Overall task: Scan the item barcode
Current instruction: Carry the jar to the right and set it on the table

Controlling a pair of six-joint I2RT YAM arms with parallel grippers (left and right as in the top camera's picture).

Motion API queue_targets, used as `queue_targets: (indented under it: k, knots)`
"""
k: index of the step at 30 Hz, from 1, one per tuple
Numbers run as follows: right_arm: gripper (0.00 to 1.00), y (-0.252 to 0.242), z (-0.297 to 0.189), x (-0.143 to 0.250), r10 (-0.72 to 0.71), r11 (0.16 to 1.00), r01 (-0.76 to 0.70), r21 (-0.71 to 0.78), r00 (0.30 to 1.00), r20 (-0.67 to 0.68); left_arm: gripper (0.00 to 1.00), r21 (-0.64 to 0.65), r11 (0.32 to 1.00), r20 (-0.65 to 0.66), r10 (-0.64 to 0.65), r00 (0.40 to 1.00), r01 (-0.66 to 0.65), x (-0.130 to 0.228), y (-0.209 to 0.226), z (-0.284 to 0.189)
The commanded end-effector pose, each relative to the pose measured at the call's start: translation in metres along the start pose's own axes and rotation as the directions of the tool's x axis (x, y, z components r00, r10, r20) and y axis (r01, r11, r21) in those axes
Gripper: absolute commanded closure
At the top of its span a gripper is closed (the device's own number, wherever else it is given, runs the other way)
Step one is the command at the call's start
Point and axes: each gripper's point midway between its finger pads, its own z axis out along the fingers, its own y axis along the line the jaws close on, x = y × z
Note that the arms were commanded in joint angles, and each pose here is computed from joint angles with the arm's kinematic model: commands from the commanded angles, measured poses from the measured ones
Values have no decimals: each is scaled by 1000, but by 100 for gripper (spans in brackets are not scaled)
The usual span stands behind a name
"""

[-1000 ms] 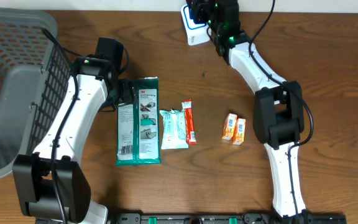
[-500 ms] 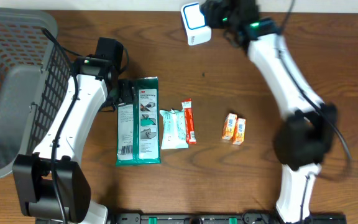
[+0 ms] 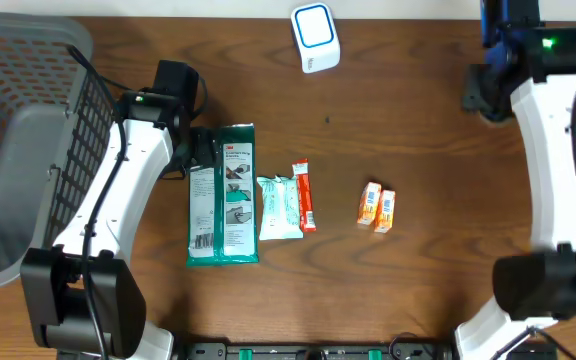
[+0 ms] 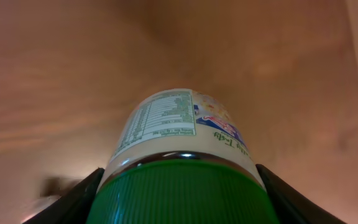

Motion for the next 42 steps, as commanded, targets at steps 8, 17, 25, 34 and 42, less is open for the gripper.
queue_targets:
  k: [8,17,25,34,42]
  knots:
    - [98,-76,130,38,307,949,-297,100,947,-98,13,-4,1000,15,-2,1000,2,-4,1,-5]
    - [87,-83,188,62,486,845,-511,-159,857,-173,13,-4,1000,15,-2,1000,2,-4,1,-5]
    - [1,-98,195,72,530,810,-562,-168,824,-200,13,-4,1000,15,-2,1000,2,-4,1,-5]
    - [1,-94,189,72,527,803,-564,-194,823,-211,13,-4,1000,15,-2,1000,2,-4,1,-5]
    - [1,-106,139,56,572,778,-587,-222,809,-135,13,-4,1000,15,-2,1000,2,-4,1,-5]
